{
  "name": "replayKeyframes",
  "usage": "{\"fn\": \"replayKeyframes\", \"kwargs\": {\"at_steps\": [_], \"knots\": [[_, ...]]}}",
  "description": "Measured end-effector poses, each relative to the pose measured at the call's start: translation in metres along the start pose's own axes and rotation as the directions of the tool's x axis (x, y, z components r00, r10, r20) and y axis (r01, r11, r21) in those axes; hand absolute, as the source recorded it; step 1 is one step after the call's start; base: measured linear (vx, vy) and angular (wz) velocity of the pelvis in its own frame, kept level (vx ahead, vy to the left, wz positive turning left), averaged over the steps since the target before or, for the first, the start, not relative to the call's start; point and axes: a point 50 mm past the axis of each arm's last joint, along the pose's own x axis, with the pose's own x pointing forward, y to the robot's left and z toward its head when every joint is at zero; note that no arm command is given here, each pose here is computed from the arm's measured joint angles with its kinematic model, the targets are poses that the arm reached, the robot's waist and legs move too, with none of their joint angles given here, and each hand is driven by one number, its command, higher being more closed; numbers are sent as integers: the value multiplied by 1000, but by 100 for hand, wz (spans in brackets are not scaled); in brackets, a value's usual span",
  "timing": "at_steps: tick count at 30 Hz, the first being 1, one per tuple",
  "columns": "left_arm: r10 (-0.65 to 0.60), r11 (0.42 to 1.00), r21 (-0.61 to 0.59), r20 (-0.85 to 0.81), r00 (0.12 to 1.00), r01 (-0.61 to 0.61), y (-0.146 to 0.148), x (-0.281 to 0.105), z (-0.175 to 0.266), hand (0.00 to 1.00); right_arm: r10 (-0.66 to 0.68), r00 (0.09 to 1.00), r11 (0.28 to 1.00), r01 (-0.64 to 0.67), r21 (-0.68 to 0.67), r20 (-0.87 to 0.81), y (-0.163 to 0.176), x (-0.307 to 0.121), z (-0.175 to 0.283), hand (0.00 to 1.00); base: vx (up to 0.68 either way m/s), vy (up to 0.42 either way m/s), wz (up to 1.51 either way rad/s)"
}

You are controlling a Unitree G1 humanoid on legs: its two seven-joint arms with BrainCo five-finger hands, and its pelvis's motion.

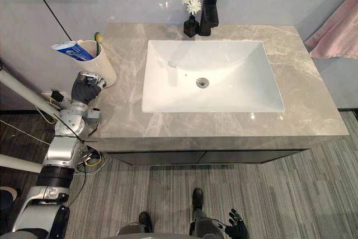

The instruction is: Organize washtable

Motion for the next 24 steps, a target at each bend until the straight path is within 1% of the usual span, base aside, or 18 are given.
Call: {"fn": "replayKeyframes", "kwargs": {"at_steps": [4, 7, 15, 24], "knots": [[4, 1000, 9, 16, 1000, -5, 7, 12, 10, 100, 7, 1000, 1000, -7, 3, 14, 2, 0, 3, 0, -7, -7, -1], [0, 1000, -22, 46, 999, 1, 8, 18, 18, 100, 11, 1000, 1000, -11, 8, 15, 3, 0, 3, 0, -6, -4, -1], [-71, 997, -27, 110, 991, 74, -7, 32, 38, 100, 23, 999, 1000, -24, 13, 26, 7, 0, 5, 0, -7, -1, 1], [-90, 996, -1, 171, 981, 92, -13, 48, 60, 100, 28, 997, 999, -31, 38, 76, 9, 1, 14, 0, -7, 1, 0]]}}
